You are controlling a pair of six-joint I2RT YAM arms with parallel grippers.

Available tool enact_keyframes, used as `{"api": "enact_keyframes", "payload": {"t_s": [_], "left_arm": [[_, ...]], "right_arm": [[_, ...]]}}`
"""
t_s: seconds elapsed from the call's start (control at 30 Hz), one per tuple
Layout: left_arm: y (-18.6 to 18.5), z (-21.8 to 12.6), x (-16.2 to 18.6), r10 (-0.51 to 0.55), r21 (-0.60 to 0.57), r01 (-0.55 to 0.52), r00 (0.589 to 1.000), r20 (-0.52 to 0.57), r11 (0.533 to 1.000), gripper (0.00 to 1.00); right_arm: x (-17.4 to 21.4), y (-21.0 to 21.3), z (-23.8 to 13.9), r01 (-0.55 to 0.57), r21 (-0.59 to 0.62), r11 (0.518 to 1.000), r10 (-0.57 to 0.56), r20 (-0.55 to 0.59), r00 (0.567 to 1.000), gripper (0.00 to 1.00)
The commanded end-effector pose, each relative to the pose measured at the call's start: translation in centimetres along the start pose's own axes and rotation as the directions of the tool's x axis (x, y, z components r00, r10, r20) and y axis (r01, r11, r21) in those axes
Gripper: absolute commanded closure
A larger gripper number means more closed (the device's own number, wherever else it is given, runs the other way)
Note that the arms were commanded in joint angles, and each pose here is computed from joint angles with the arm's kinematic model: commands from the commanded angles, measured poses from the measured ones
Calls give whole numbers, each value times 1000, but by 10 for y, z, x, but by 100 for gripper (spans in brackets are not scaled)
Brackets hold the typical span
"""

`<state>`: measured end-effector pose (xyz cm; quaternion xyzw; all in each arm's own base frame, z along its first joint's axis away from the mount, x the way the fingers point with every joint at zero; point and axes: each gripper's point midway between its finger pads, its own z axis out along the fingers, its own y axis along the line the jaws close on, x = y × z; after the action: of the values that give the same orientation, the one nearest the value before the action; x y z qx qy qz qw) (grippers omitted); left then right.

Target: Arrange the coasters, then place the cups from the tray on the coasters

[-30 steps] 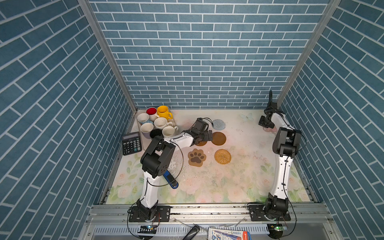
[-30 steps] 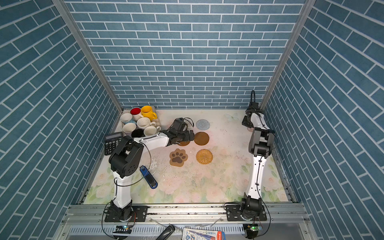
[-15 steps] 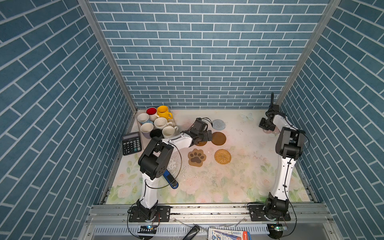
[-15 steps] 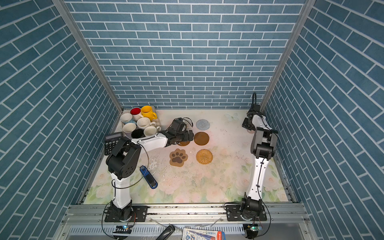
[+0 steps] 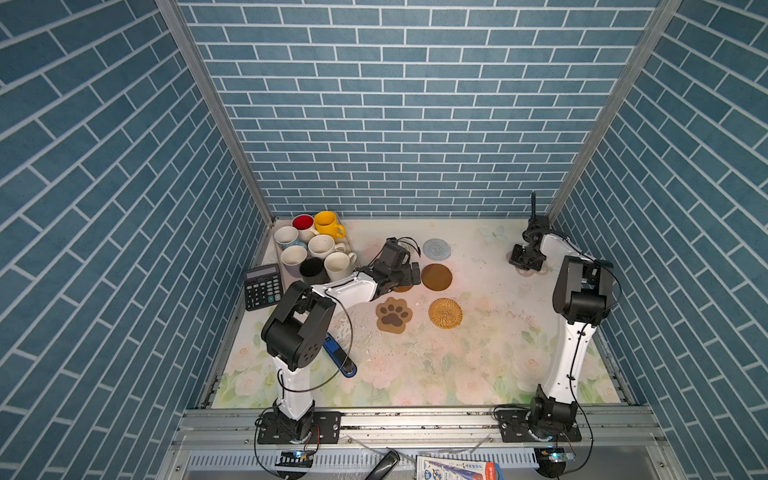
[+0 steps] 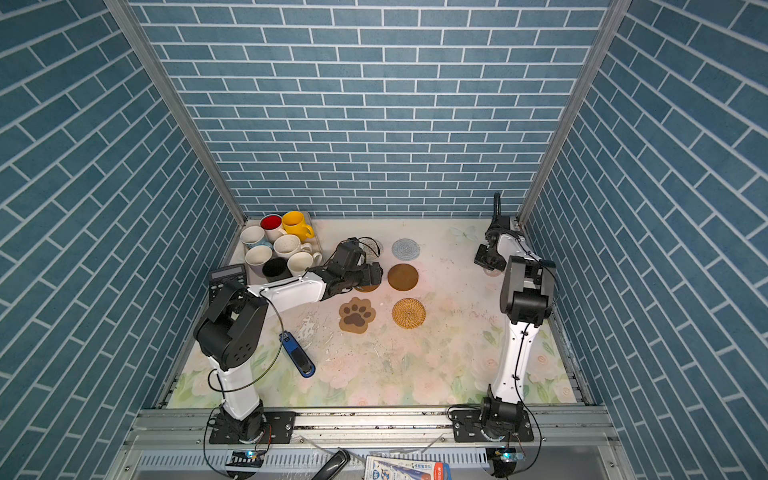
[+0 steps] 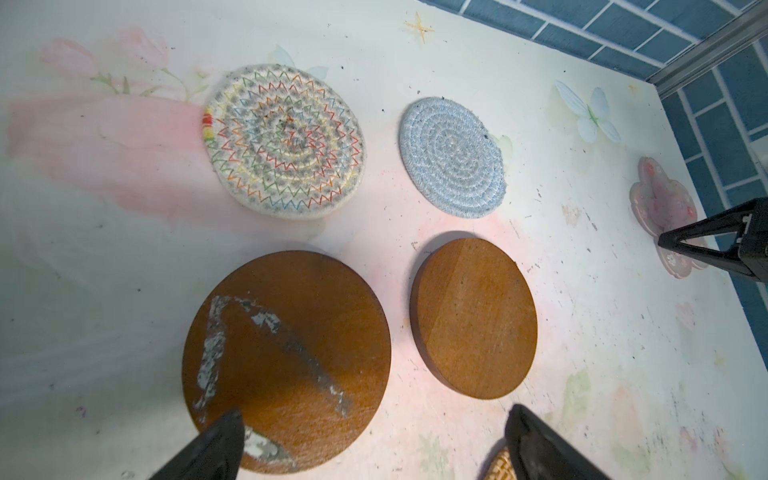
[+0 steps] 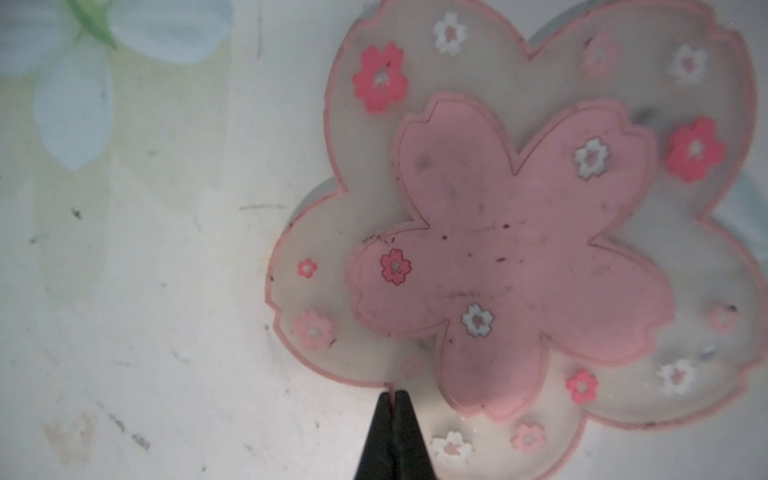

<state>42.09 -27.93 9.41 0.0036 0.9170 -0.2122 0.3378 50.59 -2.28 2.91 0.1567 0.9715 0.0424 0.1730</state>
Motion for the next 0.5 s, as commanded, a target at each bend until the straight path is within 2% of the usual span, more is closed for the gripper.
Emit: {"api": "enact_keyframes", "payload": {"t_s": [0.0,0.27,0.4,0.47], "left_arm": [[1,-12,-5,-14,11,14,1000,26,1000,1],[1,-36,5,-7,23,6,1000,20,1000,1],[1,-47,10,6,11,-6,1000,19,1000,1],[2,-54,12,6,8,-6,1000,21,1000,1]], "right_arm": [[20,14,-18,-2,-30,1000,1,-25,1000,100],[61,34,-36,41,-55,998,-43,-33,999,100],[66,34,-47,54,-50,997,-54,-13,998,100],[60,29,-50,42,-37,998,-42,-4,999,90]]}}
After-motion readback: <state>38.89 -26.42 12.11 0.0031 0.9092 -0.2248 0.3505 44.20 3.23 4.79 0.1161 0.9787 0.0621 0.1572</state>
